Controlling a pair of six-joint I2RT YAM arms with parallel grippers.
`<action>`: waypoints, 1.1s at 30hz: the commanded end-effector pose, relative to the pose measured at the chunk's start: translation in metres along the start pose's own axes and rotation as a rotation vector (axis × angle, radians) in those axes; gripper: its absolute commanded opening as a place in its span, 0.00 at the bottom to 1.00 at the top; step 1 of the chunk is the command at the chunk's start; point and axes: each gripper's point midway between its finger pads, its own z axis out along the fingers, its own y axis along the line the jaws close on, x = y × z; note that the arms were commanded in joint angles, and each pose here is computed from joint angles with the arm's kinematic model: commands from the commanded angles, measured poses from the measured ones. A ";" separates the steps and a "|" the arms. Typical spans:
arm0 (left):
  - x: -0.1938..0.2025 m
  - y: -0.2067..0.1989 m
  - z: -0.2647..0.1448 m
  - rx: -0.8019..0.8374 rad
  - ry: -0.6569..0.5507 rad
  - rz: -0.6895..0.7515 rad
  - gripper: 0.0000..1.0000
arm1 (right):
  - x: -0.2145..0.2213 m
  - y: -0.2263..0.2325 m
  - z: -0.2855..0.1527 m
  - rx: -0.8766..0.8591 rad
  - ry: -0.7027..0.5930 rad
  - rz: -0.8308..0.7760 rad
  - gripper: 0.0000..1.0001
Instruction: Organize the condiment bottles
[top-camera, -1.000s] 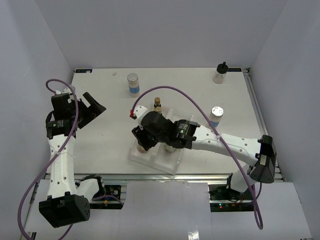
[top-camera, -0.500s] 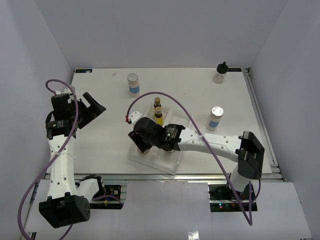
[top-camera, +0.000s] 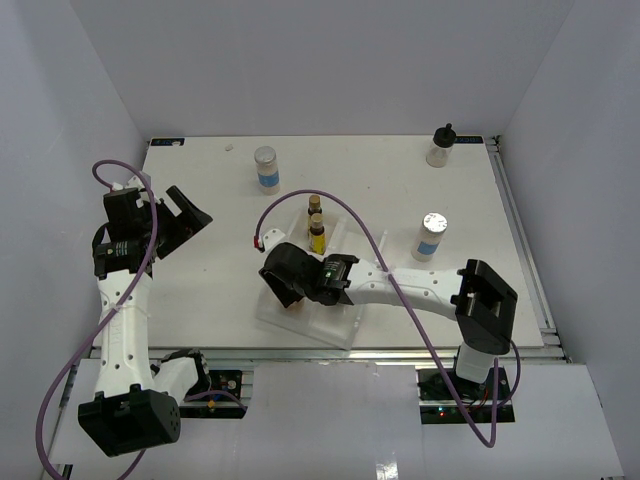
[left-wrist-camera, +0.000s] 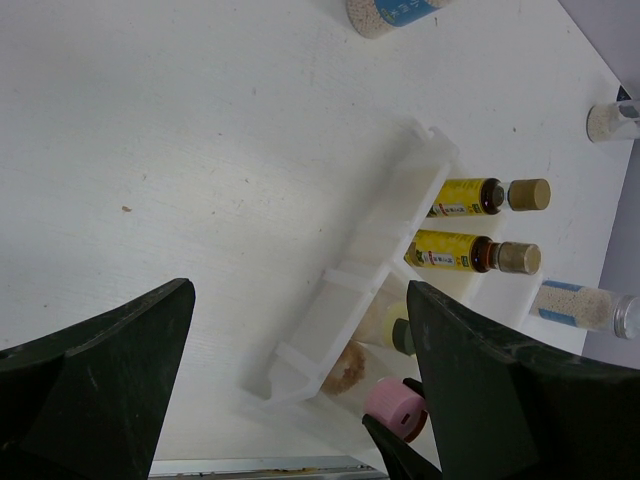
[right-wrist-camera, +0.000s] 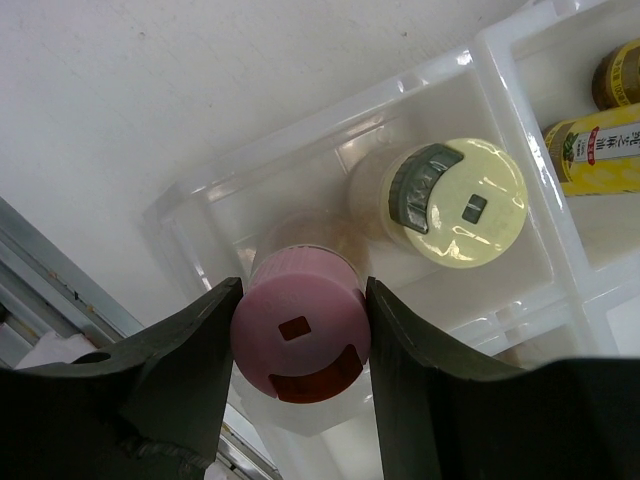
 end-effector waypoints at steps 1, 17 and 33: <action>-0.002 -0.002 -0.002 0.019 -0.017 0.011 0.98 | -0.009 -0.007 0.008 0.023 -0.055 0.060 0.41; -0.003 -0.003 -0.001 0.022 -0.019 0.008 0.98 | 0.001 -0.014 0.011 0.046 -0.039 0.074 0.67; 0.001 -0.045 -0.014 0.277 0.005 0.141 0.98 | -0.050 -0.059 -0.099 0.159 -0.141 0.121 0.85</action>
